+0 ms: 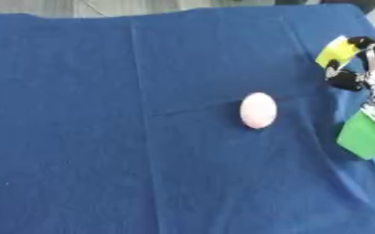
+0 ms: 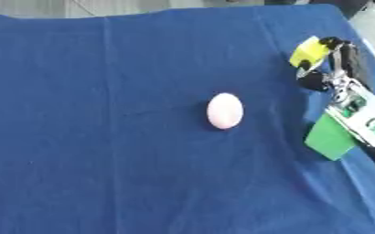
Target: Pick up the objects with one hand, pass them to the other hand, and then place them into the box on the other side of the table.
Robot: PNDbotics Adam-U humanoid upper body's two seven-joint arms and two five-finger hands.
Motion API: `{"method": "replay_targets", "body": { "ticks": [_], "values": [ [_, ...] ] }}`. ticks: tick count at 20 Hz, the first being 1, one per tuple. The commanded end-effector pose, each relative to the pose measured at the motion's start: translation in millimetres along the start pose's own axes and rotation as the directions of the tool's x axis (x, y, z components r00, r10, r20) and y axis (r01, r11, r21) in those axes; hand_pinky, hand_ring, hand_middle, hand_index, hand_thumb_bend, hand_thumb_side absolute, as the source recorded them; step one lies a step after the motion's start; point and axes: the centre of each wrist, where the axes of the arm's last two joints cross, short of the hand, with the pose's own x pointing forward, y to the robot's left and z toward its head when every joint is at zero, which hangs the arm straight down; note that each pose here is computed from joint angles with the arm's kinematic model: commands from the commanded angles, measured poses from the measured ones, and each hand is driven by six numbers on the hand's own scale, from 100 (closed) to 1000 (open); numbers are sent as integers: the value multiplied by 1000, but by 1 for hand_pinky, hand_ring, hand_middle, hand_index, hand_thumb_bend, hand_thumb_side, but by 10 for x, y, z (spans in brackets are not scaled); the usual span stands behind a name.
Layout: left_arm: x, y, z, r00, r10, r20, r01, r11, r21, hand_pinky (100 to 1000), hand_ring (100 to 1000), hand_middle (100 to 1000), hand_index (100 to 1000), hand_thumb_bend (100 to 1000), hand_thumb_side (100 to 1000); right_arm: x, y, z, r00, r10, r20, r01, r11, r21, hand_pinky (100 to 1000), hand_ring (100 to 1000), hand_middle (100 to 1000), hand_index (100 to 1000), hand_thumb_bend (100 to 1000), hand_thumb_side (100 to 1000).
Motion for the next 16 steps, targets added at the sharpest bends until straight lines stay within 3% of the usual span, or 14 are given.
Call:
{"method": "replay_targets", "body": {
  "ticks": [1, 16],
  "values": [
    [70, 40, -28, 999, -13, 33, 13, 1000, 2, 779, 700, 765, 881, 160, 931, 120, -89, -30, 999, -17, 39, 18, 999, -32, 912, 789, 535, 790, 100, 100],
    [81, 54, -43, 999, -18, 41, 18, 1000, 5, 778, 698, 764, 880, 166, 925, 425, -111, 157, 982, -118, 144, 130, 989, -76, 903, 756, 496, 761, 100, 100]
  ]
}}
